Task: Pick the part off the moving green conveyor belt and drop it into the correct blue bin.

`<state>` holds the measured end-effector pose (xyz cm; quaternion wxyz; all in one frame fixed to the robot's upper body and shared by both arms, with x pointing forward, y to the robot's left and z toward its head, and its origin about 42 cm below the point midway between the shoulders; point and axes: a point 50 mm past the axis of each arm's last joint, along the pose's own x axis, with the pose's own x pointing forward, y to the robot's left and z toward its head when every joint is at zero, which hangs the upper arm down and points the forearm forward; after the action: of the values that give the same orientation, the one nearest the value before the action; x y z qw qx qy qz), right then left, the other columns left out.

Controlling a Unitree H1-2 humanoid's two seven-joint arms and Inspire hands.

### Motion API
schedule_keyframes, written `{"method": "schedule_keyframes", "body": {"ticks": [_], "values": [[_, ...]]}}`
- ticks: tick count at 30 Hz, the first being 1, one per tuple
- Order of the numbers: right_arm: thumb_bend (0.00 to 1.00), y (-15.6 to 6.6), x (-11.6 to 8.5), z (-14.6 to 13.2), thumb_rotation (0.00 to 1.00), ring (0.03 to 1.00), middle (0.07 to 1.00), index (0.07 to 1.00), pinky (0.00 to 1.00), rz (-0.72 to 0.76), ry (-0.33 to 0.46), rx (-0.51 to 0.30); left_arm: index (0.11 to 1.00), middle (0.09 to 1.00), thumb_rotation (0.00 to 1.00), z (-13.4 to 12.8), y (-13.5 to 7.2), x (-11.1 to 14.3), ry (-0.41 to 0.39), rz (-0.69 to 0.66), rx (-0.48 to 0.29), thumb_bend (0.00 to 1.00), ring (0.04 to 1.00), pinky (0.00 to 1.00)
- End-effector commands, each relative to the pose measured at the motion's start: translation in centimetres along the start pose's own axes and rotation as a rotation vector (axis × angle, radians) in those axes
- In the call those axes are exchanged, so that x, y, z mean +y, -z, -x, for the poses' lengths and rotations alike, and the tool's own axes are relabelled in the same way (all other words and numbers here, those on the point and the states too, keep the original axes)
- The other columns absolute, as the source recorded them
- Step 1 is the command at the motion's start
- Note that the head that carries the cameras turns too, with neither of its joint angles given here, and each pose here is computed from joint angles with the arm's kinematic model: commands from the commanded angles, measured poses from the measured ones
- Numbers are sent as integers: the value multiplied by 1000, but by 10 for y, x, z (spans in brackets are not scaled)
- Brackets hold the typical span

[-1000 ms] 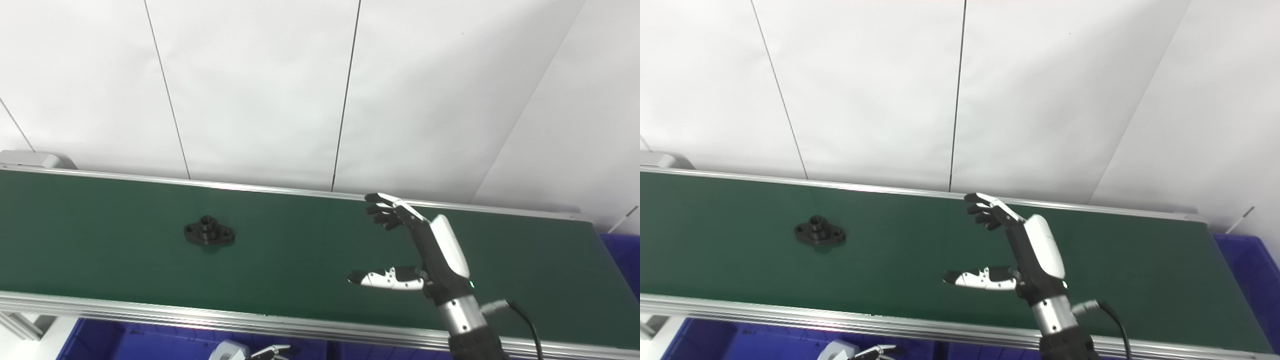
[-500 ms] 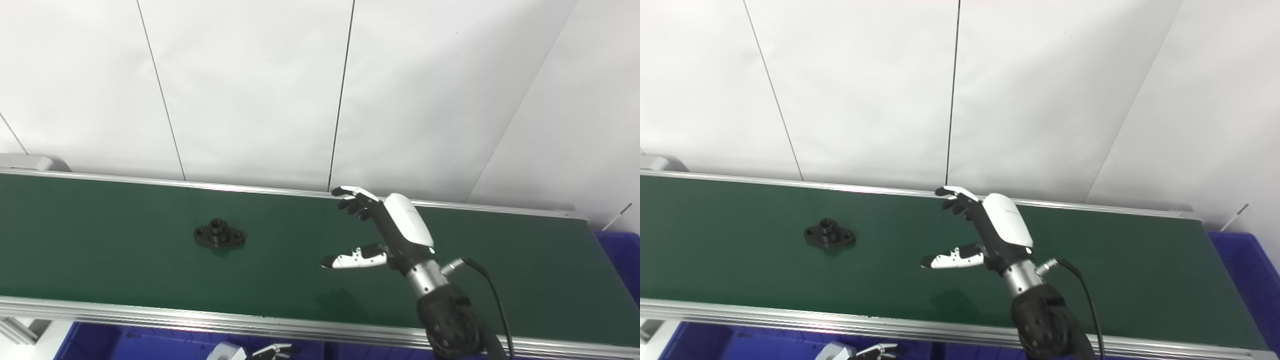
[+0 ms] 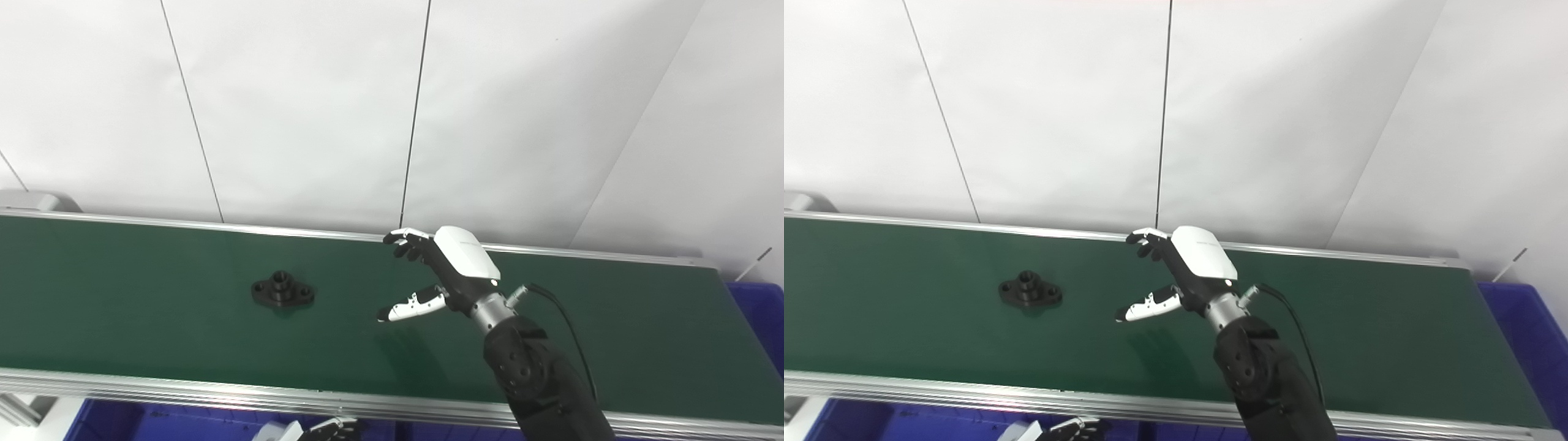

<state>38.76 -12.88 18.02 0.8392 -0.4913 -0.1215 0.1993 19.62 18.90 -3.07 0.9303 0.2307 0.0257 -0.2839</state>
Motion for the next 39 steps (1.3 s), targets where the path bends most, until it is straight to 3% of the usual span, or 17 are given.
{"method": "schedule_keyframes", "body": {"ticks": [1,11,23,39], "values": [[863,-11,-18,-14,351,688,709,764,629,51,47,-35,801,767,366,-9,-8,6,-26,-1,-57,896,699,610],[863,-15,-8,-43,365,701,722,770,637,146,-17,-30,817,726,358,-10,-12,4,-22,31,-64,888,623,534],[840,-27,-11,-69,422,728,739,803,659,285,-98,7,824,745,322,-13,-17,2,-13,38,-85,877,638,549],[871,-51,-15,-91,432,740,744,778,667,410,-182,-1,849,793,346,-11,-21,-4,-16,30,-98,863,680,582]]}}
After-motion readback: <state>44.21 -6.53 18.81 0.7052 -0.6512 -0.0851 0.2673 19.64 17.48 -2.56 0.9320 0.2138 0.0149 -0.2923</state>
